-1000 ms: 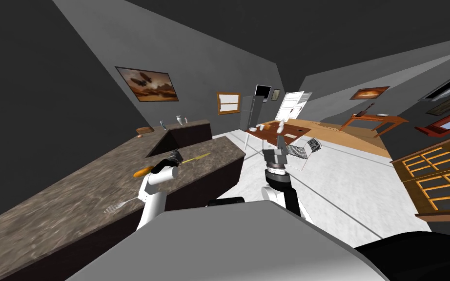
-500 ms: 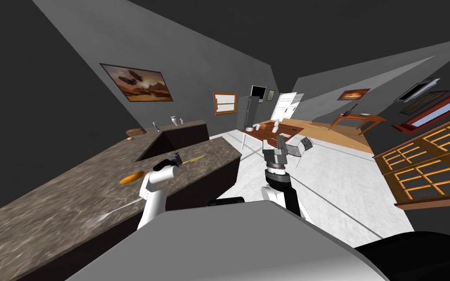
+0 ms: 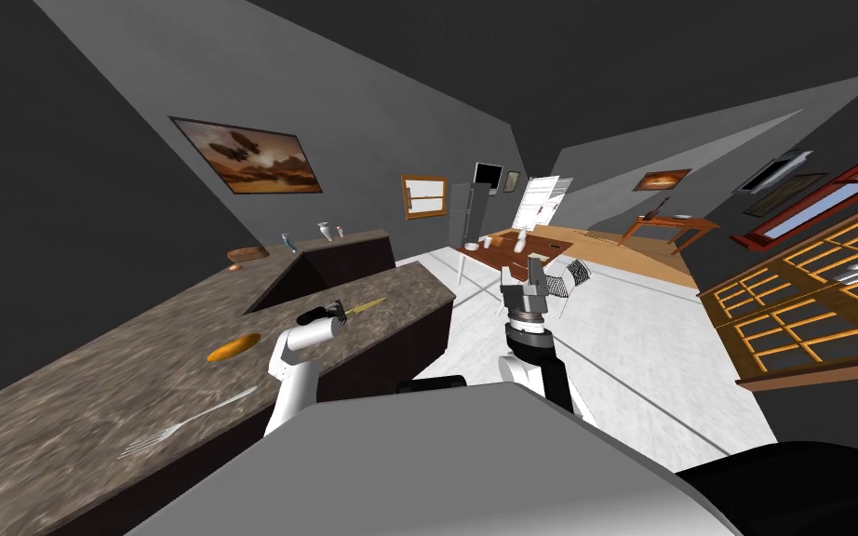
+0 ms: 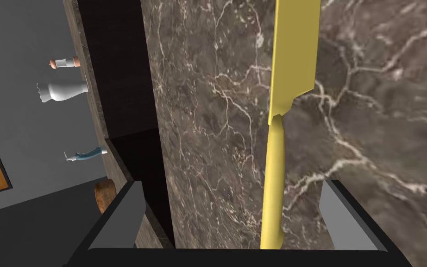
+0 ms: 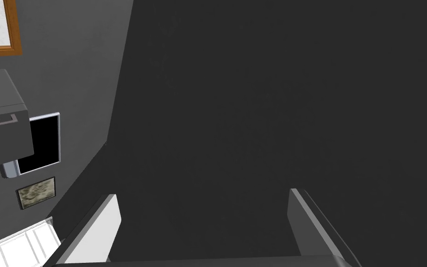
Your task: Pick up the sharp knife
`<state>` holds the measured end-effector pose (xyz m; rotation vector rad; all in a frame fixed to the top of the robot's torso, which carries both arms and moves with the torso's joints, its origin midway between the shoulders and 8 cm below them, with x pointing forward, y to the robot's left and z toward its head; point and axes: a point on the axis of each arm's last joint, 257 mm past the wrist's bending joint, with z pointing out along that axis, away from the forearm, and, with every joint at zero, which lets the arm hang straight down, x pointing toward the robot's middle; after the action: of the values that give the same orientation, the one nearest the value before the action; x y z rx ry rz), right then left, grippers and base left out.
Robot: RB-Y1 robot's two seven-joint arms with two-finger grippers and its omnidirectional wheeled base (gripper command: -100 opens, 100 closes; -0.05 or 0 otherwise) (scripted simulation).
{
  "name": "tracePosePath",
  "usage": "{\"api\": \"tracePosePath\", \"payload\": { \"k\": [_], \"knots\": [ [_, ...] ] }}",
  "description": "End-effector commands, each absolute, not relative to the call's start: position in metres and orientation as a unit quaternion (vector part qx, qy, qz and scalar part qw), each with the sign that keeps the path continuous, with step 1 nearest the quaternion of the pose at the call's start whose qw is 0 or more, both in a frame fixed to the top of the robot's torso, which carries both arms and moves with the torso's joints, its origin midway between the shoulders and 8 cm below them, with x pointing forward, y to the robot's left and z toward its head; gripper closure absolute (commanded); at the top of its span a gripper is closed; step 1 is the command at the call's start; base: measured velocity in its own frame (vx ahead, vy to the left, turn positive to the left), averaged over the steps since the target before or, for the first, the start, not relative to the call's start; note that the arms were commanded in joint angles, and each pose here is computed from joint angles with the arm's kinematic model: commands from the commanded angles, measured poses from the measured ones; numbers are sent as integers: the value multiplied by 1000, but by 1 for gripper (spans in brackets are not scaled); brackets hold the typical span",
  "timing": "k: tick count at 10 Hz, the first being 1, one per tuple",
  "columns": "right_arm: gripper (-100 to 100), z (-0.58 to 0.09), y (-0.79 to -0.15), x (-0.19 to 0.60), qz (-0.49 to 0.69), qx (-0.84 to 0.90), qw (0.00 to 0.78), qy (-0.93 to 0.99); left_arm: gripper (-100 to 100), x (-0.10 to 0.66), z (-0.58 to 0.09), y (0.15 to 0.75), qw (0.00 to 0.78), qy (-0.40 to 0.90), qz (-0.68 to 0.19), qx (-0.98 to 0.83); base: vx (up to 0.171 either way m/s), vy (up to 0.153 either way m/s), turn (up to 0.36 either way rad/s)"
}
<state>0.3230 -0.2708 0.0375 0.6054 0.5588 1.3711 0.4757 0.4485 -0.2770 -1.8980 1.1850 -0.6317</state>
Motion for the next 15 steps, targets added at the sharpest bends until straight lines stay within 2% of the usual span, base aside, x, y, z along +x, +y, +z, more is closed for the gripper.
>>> {"api": "tracePosePath", "payload": {
  "k": [1, 2, 3, 4, 6, 7, 11, 13, 15],
  "knots": [
    [0, 38, -271, 323, 615, 271, 697, 251, -100, 463, -300, 453, 379, 473, -224, -763, 19, -41, -22],
    [0, 38, -271, 323, 615, 271, 697, 251, -100, 469, -289, 451, 387, 471, -235, -757, 7, -19, 2],
    [0, 38, -271, 323, 615, 271, 697, 251, 0, 468, -291, 451, 385, 472, -232, -759, 0, 0, 0],
    [0, 38, -271, 323, 615, 271, 697, 251, -100, 470, -297, 451, 385, 472, -233, -758, 6, -2, 13],
    [0, 38, -271, 323, 615, 271, 697, 251, -100, 470, -298, 451, 384, 473, -233, -758, 3, -4, 12],
    [0, 38, -271, 323, 615, 271, 697, 251, 100, 471, -299, 451, 384, 473, -233, -758, 0, 0, 0],
    [0, 38, -271, 323, 615, 271, 697, 251, 100, 471, -299, 451, 384, 473, -233, -758, 0, 0, 0],
    [0, 38, -271, 323, 615, 271, 697, 251, -100, 466, -298, 458, 384, 474, -221, -761, 3, -10, -14],
    [0, 38, -271, 323, 615, 271, 697, 251, -100, 461, -298, 465, 382, 476, -207, -765, 18, -41, -39]
  ]
}}
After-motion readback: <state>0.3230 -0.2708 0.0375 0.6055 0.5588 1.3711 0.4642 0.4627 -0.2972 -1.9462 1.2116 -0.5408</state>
